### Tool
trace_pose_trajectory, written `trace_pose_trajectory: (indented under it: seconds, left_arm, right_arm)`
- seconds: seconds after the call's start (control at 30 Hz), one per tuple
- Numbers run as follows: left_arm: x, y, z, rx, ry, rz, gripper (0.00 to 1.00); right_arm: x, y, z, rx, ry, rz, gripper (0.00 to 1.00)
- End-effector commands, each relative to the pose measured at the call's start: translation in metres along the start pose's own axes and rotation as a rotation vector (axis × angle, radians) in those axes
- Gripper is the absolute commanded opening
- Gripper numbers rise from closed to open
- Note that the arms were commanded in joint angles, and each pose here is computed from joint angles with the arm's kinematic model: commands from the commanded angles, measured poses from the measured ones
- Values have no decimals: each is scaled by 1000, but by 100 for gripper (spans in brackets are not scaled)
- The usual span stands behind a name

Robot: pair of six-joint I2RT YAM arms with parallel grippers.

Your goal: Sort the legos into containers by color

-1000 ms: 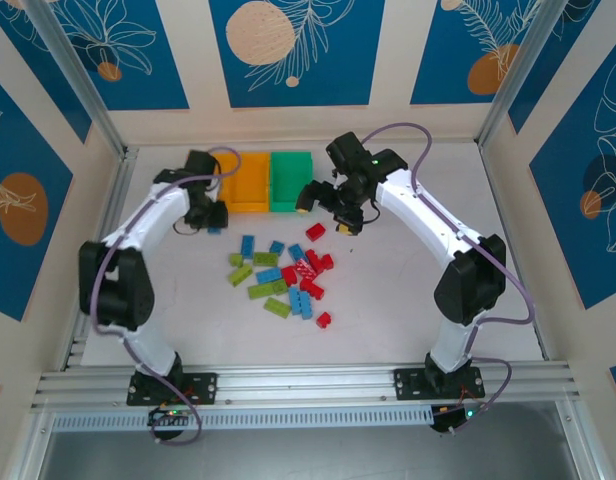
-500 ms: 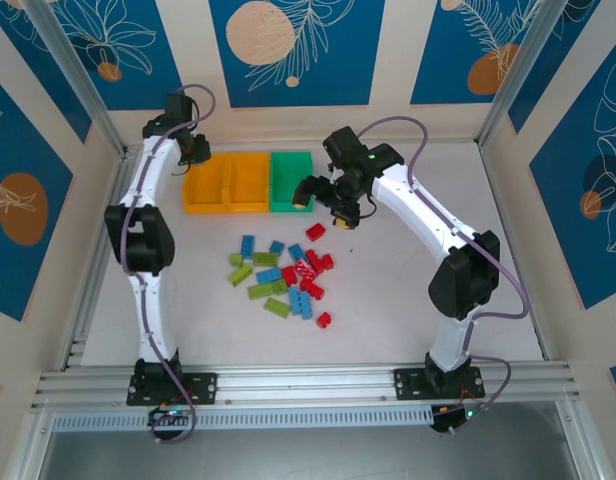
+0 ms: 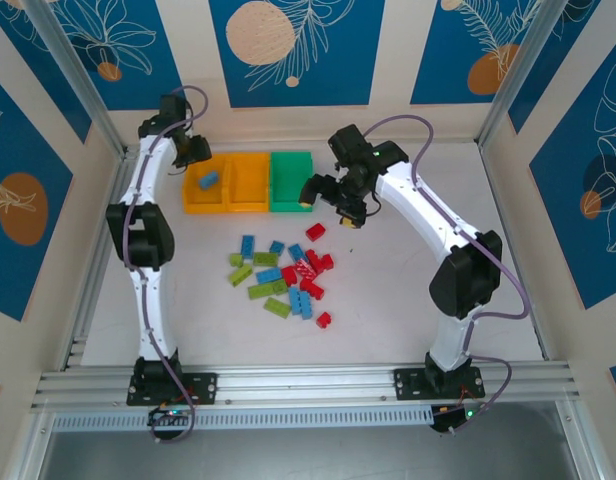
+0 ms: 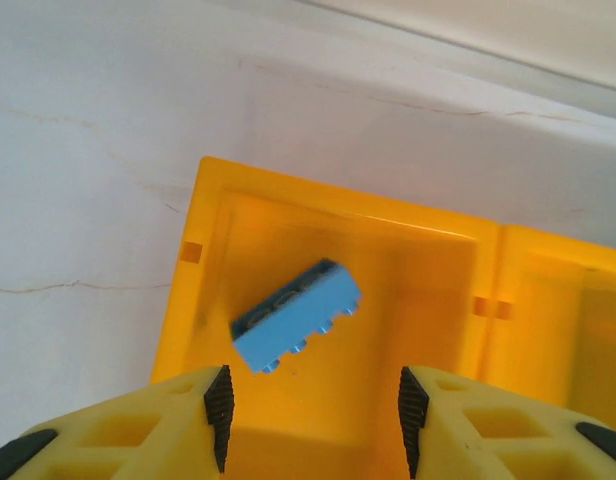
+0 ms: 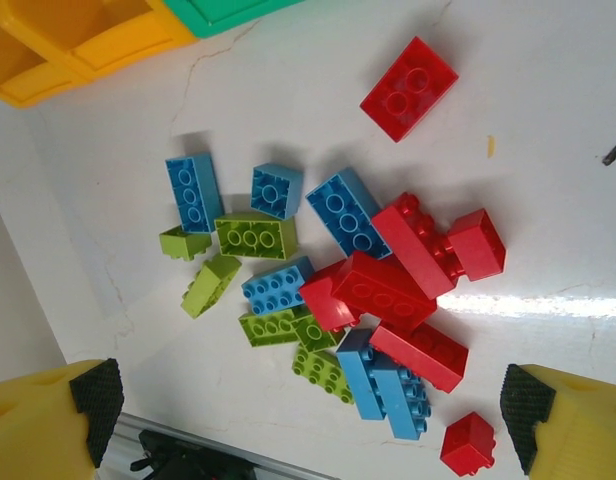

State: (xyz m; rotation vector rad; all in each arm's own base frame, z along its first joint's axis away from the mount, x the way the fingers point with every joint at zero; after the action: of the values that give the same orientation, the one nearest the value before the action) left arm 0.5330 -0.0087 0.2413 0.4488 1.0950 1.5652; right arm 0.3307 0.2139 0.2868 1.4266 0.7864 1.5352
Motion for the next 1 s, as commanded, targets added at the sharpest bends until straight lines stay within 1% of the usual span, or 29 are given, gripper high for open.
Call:
trace_pose_trajectory:
  seconds: [0.0, 0.07, 0.17, 0.23, 0.3, 0.33, 0.4, 0.47, 0.53, 0.63, 0.7, 0.73, 0.83, 0.9, 0.97]
  left_arm:
    - [-18, 84, 6, -74, 5, -94, 46]
    - [-26, 118, -8, -94, -13, -148, 46]
    - [-34, 160, -45, -120, -84, -196, 46]
    - [-32, 177, -74, -112, -117, -222, 46]
    - [-28, 187, -105, -85, -151, -244, 46]
    - [-26, 193, -121, -71, -166, -254, 46]
    - [-22, 196, -150, -37, -200, -274, 46]
    - [-19, 196, -176, -6, -238, -289, 46]
    - [-17, 193, -193, 25, -260, -293, 47]
    - [-17, 187, -205, 53, -282, -285, 49]
    - [-20, 182, -206, 60, -294, -285, 53]
    - [-22, 180, -206, 59, -299, -288, 55]
    - [-29, 177, -204, 66, -317, -299, 57]
    - [-31, 176, -204, 72, -333, -297, 58]
    - [-32, 175, -206, 75, -344, -290, 58]
  right_arm:
    - [1, -10, 8, -4, 51, -22, 99]
    - [5, -20, 9, 5, 114, -51, 99]
    - [11, -43, 6, 66, 155, -66, 100]
    - [14, -61, 2, 96, 189, -94, 96]
    - [11, -76, 2, 85, 227, -173, 95]
    - [5, -85, 6, 83, 216, -219, 94]
    - [-11, -98, 17, 91, 131, -266, 94]
    - [-31, -114, 31, 129, -19, -264, 98]
    - [-43, -129, 41, 161, -105, -239, 99]
    - [-47, -147, 49, 184, -121, -235, 99]
    - [-46, -159, 53, 204, -107, -211, 95]
    - [-47, -165, 54, 218, -113, -212, 93]
    - [-51, -175, 52, 260, -145, -220, 85]
    - [-52, -178, 48, 266, -150, -230, 80]
    - [-54, -179, 47, 273, -150, -238, 72]
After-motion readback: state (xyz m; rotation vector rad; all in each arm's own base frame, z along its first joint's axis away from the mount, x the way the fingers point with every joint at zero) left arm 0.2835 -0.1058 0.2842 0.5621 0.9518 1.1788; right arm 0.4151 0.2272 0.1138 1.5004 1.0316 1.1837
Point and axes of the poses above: each hand's point on the last joint's axis, 136 mm out from that joint toward the fingers, its own y axis back along the fingers, its own x axis along the line the jaws close on, z = x × y, the point moved 9 cm from there along y, back along the fingers, and after that the axes turned 9 degrees about y, right-handed, at the moved point
